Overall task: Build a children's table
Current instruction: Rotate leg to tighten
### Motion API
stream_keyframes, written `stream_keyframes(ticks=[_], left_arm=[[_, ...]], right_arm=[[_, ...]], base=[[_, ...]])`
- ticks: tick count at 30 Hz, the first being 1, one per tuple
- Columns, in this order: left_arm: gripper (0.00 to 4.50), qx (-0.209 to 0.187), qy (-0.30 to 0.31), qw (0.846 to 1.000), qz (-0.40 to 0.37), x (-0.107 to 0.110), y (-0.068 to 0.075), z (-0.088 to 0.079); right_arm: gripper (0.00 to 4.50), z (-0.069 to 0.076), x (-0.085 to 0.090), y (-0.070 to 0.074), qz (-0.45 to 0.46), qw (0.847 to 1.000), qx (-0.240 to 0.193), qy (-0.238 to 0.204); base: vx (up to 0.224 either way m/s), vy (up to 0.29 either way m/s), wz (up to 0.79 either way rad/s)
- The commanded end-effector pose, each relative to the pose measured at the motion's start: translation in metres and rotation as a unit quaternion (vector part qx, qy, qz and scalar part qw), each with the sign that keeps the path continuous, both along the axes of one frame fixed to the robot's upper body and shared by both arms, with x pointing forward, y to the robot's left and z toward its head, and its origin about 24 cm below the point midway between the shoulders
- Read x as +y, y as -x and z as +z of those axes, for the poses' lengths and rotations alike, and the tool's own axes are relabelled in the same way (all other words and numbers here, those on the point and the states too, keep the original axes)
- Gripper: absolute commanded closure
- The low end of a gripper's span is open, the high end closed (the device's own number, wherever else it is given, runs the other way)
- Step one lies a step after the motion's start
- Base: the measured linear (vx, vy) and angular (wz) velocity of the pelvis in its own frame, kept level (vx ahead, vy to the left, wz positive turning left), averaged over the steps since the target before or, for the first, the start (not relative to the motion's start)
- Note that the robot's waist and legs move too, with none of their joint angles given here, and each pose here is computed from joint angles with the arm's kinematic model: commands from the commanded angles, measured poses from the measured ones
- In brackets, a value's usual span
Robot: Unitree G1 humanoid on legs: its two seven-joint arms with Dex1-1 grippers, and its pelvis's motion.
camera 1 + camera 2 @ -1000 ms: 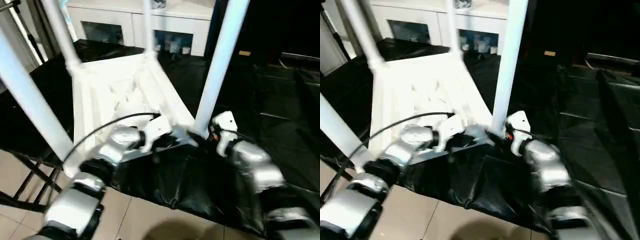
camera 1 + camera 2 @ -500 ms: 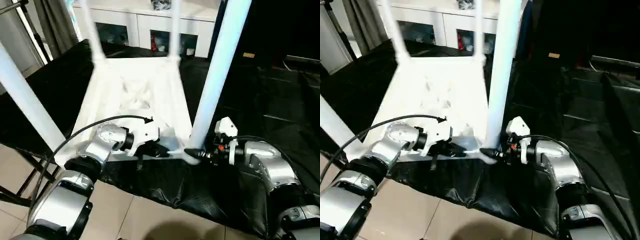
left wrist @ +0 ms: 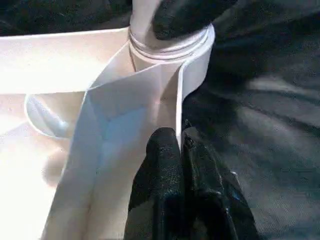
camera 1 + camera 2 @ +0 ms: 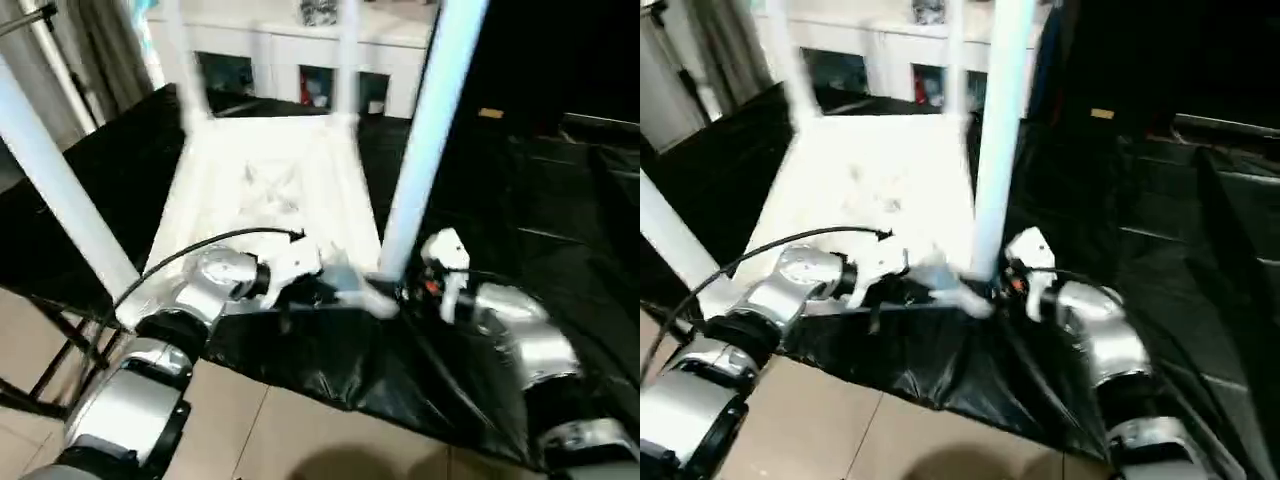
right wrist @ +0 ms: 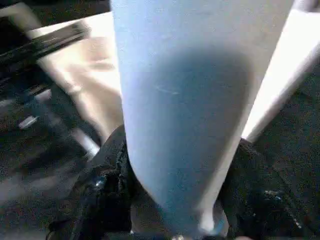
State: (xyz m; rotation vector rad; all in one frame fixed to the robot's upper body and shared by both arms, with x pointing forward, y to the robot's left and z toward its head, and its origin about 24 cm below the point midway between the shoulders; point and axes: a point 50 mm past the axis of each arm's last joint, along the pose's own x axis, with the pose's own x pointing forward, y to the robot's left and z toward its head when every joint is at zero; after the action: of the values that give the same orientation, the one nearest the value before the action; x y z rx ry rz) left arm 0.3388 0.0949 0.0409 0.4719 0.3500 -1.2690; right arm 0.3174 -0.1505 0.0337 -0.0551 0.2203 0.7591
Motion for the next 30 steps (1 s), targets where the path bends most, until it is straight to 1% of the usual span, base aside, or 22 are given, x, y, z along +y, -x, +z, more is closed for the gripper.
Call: stream_keyframes(ticks=[1,2,4,5,7,9,10,11,12,13,15,17,18,19,20,21,22,24,25,26,28,30], left_arm=[[4.50,0.013,-0.004,0.999,0.040,-0.013,0.004,-0.013],[4.50,0.009,0.000,0.999,0.044,-0.019,0.004,-0.013],[4.50,0.004,0.003,0.999,0.046,-0.023,0.005,-0.014],[4.50,-0.006,0.000,0.999,0.048,-0.029,0.006,-0.015],[4.50,-0.018,-0.011,0.999,0.049,-0.030,0.005,-0.017],[4.50,-0.028,-0.019,0.998,0.043,-0.029,0.005,-0.017],[4.50,-0.031,-0.020,0.998,0.041,-0.028,0.005,-0.018],[4.50,-0.036,-0.020,0.999,0.035,-0.027,0.006,-0.017],[4.50,-0.038,-0.020,0.999,0.033,-0.027,0.006,-0.016],[4.50,-0.041,-0.017,0.999,0.030,-0.025,0.006,-0.015],[4.50,-0.042,-0.016,0.999,0.029,-0.024,0.006,-0.015],[4.50,-0.046,-0.016,0.998,0.026,-0.020,0.006,-0.015],[4.50,-0.046,-0.015,0.999,0.023,-0.019,0.007,-0.016],[4.50,-0.046,-0.019,0.998,0.025,-0.015,0.007,-0.017],[4.50,-0.046,-0.019,0.998,0.025,-0.015,0.007,-0.017],[4.50,-0.045,-0.024,0.998,0.023,-0.010,0.008,-0.018],[4.50,-0.044,-0.025,0.998,0.022,-0.009,0.008,-0.018],[4.50,-0.046,-0.027,0.998,0.021,-0.007,0.008,-0.018],[4.50,-0.047,-0.033,0.998,0.021,-0.002,0.007,-0.018],[4.50,-0.047,-0.033,0.998,0.021,-0.002,0.007,-0.018],[4.50,-0.049,-0.037,0.998,0.019,0.003,0.006,-0.018],[4.50,-0.052,-0.036,0.998,0.024,0.005,0.005,-0.017]], right_arm=[[2.44,-0.025,-0.006,0.000,-0.126,0.991,0.049,0.018],[2.49,-0.027,-0.004,-0.001,-0.148,0.988,0.052,0.014],[2.51,-0.028,0.000,-0.001,-0.163,0.985,0.054,0.008],[2.51,-0.029,0.012,-0.001,-0.168,0.984,0.051,0.004],[2.52,-0.028,0.021,0.000,-0.161,0.986,0.047,0.001],[2.52,-0.022,0.021,-0.002,-0.154,0.988,0.025,0.007],[1.97,-0.020,0.020,-0.002,-0.150,0.988,0.019,0.006],[1.97,-0.017,0.017,-0.004,-0.152,0.988,0.013,0.004],[1.83,-0.016,0.015,-0.004,-0.153,0.988,0.011,0.003],[1.81,-0.011,0.009,-0.004,-0.129,0.992,0.007,0.002],[1.62,-0.010,0.007,-0.003,-0.120,0.993,0.007,0.002],[1.43,-0.004,-0.003,0.002,-0.076,0.997,-0.004,0.021],[1.43,-0.003,-0.008,0.004,-0.069,0.997,-0.006,0.027],[1.43,0.001,-0.019,0.008,-0.047,0.998,-0.010,0.035],[1.43,0.001,-0.019,0.008,-0.047,0.998,-0.010,0.035],[1.43,0.006,-0.031,0.013,-0.025,0.999,-0.012,0.039],[1.43,0.007,-0.033,0.015,-0.021,0.999,-0.012,0.040],[1.43,0.011,-0.043,0.018,-0.009,0.999,-0.012,0.042],[1.43,0.018,-0.058,0.025,0.017,0.999,-0.007,0.046],[1.43,0.018,-0.058,0.025,0.017,0.999,-0.007,0.046],[1.43,0.025,-0.068,0.031,0.042,0.998,-0.003,0.046],[1.43,0.028,-0.067,0.033,0.053,0.998,-0.004,0.041]], base=[[0.000,0.000,0.00],[0.000,0.000,0.00],[0.000,0.000,0.00],[0.000,0.000,0.00],[0.000,0.000,0.00],[0.000,0.000,0.00],[0.000,0.000,0.00],[0.000,0.000,0.00],[0.000,0.000,0.00],[0.000,0.000,0.00],[0.000,0.000,0.00],[0.000,0.000,0.00],[0.000,0.000,0.00],[0.000,0.000,0.00],[0.000,0.000,0.00],[0.000,0.000,0.00],[0.000,0.000,0.00],[0.000,0.000,0.00],[0.000,0.000,0.00],[0.000,0.000,0.00],[0.000,0.000,0.00],[0.000,0.000,0.00]])
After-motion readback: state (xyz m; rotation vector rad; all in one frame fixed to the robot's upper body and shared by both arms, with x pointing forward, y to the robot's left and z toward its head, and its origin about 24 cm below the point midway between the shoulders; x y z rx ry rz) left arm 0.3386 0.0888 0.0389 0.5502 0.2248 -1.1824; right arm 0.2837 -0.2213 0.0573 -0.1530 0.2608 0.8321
